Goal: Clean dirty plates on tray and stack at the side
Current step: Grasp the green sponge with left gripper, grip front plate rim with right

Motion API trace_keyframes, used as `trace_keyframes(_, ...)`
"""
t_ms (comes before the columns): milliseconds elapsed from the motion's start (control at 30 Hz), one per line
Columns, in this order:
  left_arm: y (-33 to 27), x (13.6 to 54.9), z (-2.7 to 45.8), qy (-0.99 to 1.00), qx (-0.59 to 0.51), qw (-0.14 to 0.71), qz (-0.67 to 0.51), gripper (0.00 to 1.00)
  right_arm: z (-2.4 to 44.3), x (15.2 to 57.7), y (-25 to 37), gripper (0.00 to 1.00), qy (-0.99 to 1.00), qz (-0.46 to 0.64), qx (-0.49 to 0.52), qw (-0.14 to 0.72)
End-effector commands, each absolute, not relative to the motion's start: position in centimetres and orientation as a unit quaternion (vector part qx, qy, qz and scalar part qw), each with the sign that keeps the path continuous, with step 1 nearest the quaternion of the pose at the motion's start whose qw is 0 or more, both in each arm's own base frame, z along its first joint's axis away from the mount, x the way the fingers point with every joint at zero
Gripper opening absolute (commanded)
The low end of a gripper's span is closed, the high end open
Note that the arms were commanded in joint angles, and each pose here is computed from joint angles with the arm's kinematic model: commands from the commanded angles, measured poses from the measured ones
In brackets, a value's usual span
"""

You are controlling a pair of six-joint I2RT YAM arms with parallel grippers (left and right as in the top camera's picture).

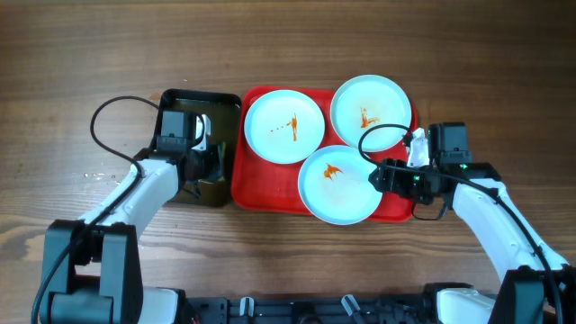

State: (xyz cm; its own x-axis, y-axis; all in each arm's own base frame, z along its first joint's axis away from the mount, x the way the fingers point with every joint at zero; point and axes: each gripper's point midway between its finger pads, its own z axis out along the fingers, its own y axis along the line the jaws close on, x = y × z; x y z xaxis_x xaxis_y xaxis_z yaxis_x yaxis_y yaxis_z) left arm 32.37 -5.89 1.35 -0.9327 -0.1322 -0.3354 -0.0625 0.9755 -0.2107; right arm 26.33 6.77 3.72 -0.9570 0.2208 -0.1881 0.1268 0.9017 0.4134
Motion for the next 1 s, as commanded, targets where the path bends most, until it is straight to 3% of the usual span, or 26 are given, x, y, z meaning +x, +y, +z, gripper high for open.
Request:
trace_keyframes(0, -5.6, 33.0, 1.5, 0.977, -0.051, 0.184, -0.094, 0.14, 4.1, 27.0, 6.7, 0.76, 0.968, 0.199, 0.091, 0.123)
trace_keyframes(133, -5.6, 33.2, 1.5, 0.976, -0.051, 0.187, -0.094, 0.10, 4.1, 27.0, 6.7, 0.76, 0.968, 0.199, 0.091, 0.123)
trace_keyframes(167, -5.6, 33.2, 1.5, 0.976, -0.051, 0.188, -0.094, 0.04, 4.1, 27.0, 6.7, 0.74, 0.968, 0.199, 0.091, 0.123)
trace_keyframes(367, -5.6, 32.8, 0.0, 0.980, -0.052, 0.167, -0.091, 0.04, 4.1, 27.0, 6.7, 0.70, 0.968, 0.199, 0.091, 0.123)
trace_keyframes(500, -5.5, 32.2, -1.6, 0.985, -0.054, 0.142, -0.087, 0.05, 3.6, 26.7, 6.7, 0.68, 0.968, 0.199, 0.092, 0.119)
trace_keyframes(633, -5.5, 32.2, -1.6, 0.984, -0.054, 0.142, -0.087, 0.16, 2.7, 26.2, 6.7, 0.67, 0.970, 0.198, 0.094, 0.109)
trace_keyframes(700, -5.5, 32.2, -1.6, 0.984, -0.054, 0.142, -0.087, 0.05, 2.7, 26.3, 6.7, 0.64, 0.969, 0.198, 0.094, 0.111)
trace_keyframes(967, -5.7, 33.1, 1.3, 0.978, -0.051, 0.178, -0.097, 0.04, 2.7, 26.4, 6.7, 0.59, 0.969, 0.199, 0.096, 0.114)
